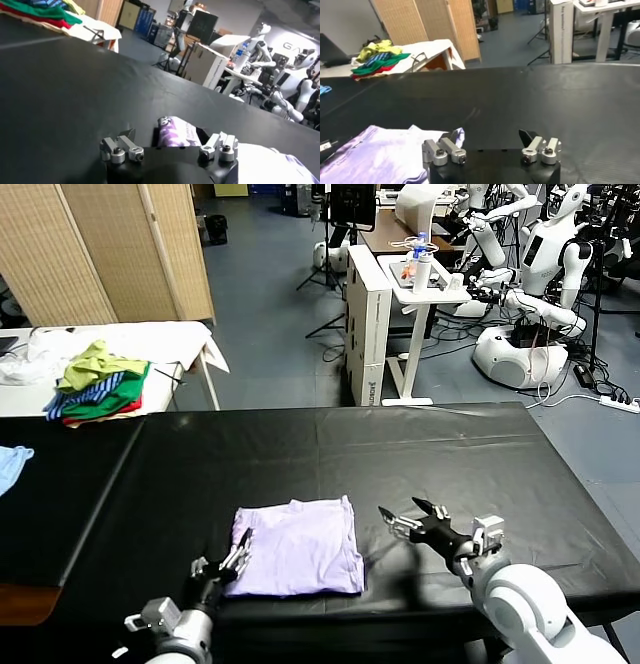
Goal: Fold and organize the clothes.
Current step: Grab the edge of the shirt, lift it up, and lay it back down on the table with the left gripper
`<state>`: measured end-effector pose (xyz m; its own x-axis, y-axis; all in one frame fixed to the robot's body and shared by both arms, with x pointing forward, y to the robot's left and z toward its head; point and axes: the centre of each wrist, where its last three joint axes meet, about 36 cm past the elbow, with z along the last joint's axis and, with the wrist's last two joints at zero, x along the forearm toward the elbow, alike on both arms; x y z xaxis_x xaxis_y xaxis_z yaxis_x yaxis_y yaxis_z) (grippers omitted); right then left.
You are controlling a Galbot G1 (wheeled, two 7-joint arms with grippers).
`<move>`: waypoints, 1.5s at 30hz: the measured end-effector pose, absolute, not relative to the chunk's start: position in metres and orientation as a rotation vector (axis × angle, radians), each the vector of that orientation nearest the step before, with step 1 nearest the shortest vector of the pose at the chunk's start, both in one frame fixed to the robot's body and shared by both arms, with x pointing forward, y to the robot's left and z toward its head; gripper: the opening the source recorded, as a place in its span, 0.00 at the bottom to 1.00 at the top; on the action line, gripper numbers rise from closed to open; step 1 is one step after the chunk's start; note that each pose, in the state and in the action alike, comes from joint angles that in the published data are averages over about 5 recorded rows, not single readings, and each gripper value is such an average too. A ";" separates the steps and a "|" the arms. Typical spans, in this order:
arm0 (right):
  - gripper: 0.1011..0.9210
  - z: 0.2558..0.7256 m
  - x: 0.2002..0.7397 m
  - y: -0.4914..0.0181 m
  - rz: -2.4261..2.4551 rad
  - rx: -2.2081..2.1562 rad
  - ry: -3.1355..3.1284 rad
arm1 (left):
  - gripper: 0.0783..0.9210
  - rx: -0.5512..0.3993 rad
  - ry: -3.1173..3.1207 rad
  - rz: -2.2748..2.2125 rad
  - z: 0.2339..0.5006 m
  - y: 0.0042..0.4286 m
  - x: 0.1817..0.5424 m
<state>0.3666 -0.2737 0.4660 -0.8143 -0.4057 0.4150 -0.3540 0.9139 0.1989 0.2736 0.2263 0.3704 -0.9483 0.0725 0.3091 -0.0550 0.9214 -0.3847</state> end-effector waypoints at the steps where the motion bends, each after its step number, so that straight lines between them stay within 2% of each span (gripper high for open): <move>1: 0.98 0.466 0.366 -0.274 -0.155 0.547 -2.616 | 0.90 -0.013 -2.759 0.570 0.369 0.226 0.273; 4: 0.98 0.466 0.366 -0.275 -0.156 0.541 -2.618 | 0.81 -0.014 -2.751 0.584 0.366 0.225 0.271; 6: 0.98 0.466 0.366 -0.275 -0.157 0.538 -2.619 | 0.70 -0.013 -2.746 0.597 0.365 0.225 0.270; 12: 0.98 0.466 0.366 -0.276 -0.159 0.533 -2.623 | 0.29 -0.012 -2.735 0.643 0.363 0.222 0.268; 14: 0.98 0.466 0.366 -0.277 -0.158 0.528 -2.625 | 0.20 -0.014 -2.731 0.666 0.363 0.221 0.269; 17: 0.98 0.467 0.364 -0.280 -0.156 0.518 -2.628 | 0.13 -0.013 -2.730 0.680 0.365 0.222 0.271; 20: 0.98 0.468 0.362 -0.282 -0.149 0.502 -2.635 | 0.10 -0.008 -2.744 0.623 0.365 0.226 0.274; 29: 0.98 0.464 0.353 -0.292 -0.135 0.439 -2.644 | 0.10 0.003 -2.823 0.300 0.376 0.256 0.276; 37: 0.98 0.459 0.349 -0.299 -0.124 0.393 -2.643 | 0.10 0.011 -2.856 -0.031 0.402 0.316 0.274; 45: 0.98 0.454 0.349 -0.298 -0.142 0.381 -2.637 | 0.10 0.054 -2.860 -0.361 0.443 0.386 0.265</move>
<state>0.3489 -0.2978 0.4538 -0.8516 -0.2913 0.4357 -0.2427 0.9560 0.1648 0.2648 0.3863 0.4430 -0.9662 -0.0687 0.2485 -0.0048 0.9684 0.2492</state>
